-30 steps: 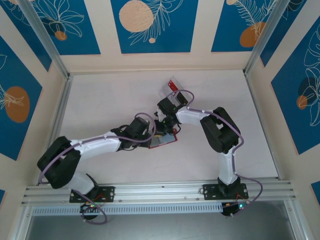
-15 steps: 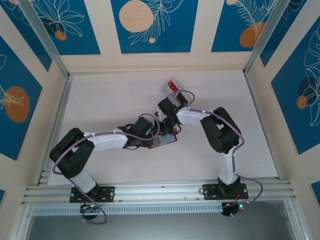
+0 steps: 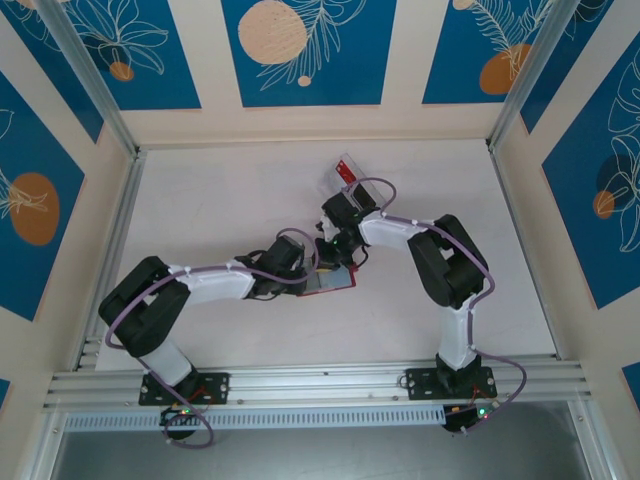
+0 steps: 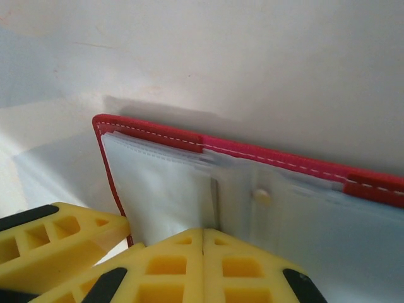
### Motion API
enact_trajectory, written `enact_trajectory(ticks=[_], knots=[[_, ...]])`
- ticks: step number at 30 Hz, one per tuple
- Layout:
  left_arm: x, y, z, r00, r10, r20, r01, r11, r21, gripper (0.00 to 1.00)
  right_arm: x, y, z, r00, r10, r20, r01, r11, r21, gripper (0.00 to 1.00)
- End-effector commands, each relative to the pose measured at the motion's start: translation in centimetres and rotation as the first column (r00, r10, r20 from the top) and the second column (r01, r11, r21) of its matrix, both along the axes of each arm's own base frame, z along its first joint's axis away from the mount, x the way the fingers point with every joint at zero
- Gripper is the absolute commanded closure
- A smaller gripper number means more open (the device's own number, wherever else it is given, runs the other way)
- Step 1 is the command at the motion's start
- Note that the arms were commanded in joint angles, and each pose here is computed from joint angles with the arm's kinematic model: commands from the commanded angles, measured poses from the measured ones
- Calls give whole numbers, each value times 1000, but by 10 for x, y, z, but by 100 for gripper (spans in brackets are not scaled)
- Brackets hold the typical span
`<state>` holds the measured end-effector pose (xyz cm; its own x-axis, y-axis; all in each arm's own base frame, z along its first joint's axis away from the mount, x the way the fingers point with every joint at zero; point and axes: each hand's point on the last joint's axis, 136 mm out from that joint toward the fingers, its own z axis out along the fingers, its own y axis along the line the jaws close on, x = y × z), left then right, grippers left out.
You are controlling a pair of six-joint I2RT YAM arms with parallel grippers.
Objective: Put the credit cards into the card holder
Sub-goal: Flip over the card slot in the card holder, then pick up the credit card from the storage box.
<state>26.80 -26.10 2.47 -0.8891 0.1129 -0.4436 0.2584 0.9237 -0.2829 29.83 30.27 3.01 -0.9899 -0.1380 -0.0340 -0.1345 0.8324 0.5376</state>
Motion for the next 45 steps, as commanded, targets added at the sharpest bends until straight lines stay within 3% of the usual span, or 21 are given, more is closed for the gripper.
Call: enact_trajectory(ticks=[1, 6, 9, 15, 20, 33, 45], knots=[[-18, 23, -28, 997, 14, -80, -7, 996, 91, 81, 21, -3, 41, 995, 3, 100, -6, 1000, 25, 99], [-20, 23, -29, 996, 11, -85, -4, 997, 82, 81, 70, -35, 80, 972, -66, 227, 71, 997, -14, 78], [-22, 23, -30, 996, 9, -84, -3, 997, 76, 81, 100, -62, 100, 939, -81, 334, 127, 985, -117, 68], [-23, 21, -30, 996, 3, -84, 2, 998, 62, 81, 152, -115, 112, 896, -43, 442, 220, 908, -358, 61], [-24, 20, -31, 996, -3, -87, 8, 998, 57, 81, 172, -130, 116, 882, 11, 471, 224, 869, -441, 52], [-24, 18, -30, 996, -6, -88, 10, 999, 50, 81, 181, -148, 90, 914, 45, 404, 185, 839, -512, 54], [-24, 19, -29, 996, -2, -87, 7, 999, 51, 81, 177, -139, 70, 937, 51, 346, 132, 865, -484, 59]])
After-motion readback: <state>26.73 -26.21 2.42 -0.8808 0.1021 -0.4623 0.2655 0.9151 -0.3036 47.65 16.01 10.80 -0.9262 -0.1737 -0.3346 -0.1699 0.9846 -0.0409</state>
